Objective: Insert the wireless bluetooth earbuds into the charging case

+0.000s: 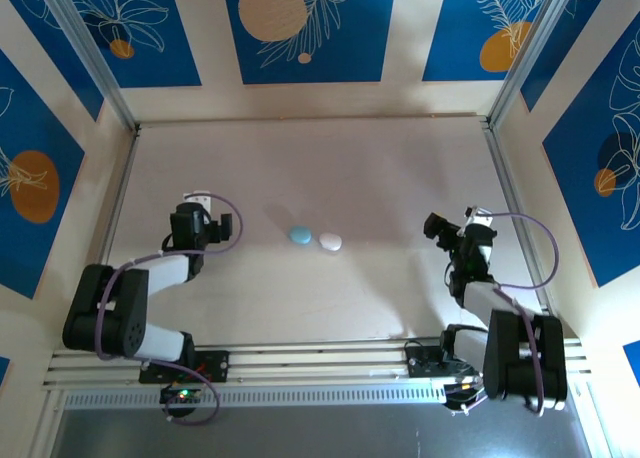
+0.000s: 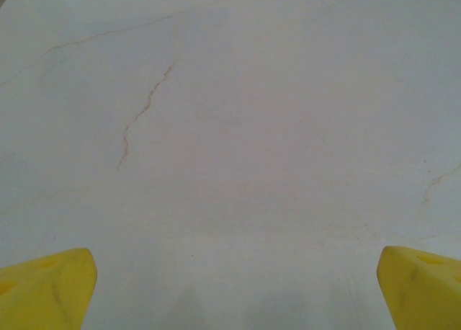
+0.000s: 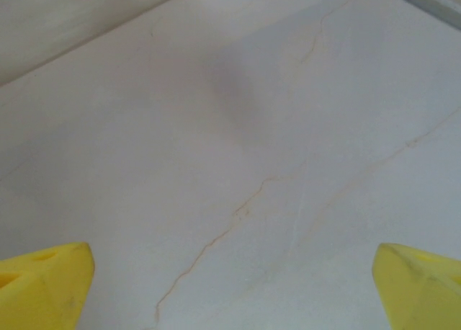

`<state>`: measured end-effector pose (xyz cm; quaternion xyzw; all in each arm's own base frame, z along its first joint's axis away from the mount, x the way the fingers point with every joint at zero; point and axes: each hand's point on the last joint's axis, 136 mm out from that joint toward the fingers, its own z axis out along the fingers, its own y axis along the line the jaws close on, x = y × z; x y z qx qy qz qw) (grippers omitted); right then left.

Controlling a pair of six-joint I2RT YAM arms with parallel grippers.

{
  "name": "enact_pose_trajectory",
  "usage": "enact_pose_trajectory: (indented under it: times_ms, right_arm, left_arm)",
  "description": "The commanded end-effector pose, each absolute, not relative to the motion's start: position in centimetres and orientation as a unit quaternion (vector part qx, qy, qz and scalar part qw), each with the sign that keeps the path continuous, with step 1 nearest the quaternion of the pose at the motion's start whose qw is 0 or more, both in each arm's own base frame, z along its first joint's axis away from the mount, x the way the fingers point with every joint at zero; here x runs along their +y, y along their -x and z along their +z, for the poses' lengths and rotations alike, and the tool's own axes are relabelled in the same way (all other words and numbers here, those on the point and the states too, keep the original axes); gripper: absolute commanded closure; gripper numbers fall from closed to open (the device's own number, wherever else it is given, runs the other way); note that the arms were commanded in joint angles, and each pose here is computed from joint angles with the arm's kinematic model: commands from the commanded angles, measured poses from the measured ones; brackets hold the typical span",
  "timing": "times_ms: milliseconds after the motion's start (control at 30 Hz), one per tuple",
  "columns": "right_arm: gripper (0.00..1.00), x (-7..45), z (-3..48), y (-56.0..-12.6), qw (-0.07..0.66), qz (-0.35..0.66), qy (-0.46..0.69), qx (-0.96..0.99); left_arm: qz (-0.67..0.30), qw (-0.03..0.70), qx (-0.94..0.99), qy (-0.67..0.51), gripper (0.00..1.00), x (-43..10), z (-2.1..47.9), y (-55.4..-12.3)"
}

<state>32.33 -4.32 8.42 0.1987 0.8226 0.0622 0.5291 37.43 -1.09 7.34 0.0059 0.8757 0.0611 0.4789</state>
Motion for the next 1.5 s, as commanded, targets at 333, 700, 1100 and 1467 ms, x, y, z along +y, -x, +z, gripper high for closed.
enact_pose_trajectory:
  times_ms: [333, 700, 1100, 1467]
  right_arm:
    - [0.01, 1.2, 10.1, -38.1, 0.595, 0.06, -0.029, 0.801]
    - [0.01, 2.6, 9.3, -39.6, 0.553, 0.09, 0.01, 0.828]
    - [0.01, 2.7, 9.3, -39.6, 0.554, 0.084, 0.012, 0.828]
    - [0.01, 2.8, 9.3, -39.7, 0.552, 0.086, 0.014, 0.83]
  left_arm:
    - [0.034, 0.594, 0.802, -0.051, 0.0, -2.5, 10.1, -39.1]
    - [0.025, 0.583, 0.809, -0.063, 0.0, -3.0, 9.3, -39.6]
    - [0.017, 0.58, 0.813, -0.049, 0.0, -2.2, 9.2, -39.7]
    - [0.016, 0.579, 0.814, -0.048, 0.0, -2.3, 9.1, -39.6]
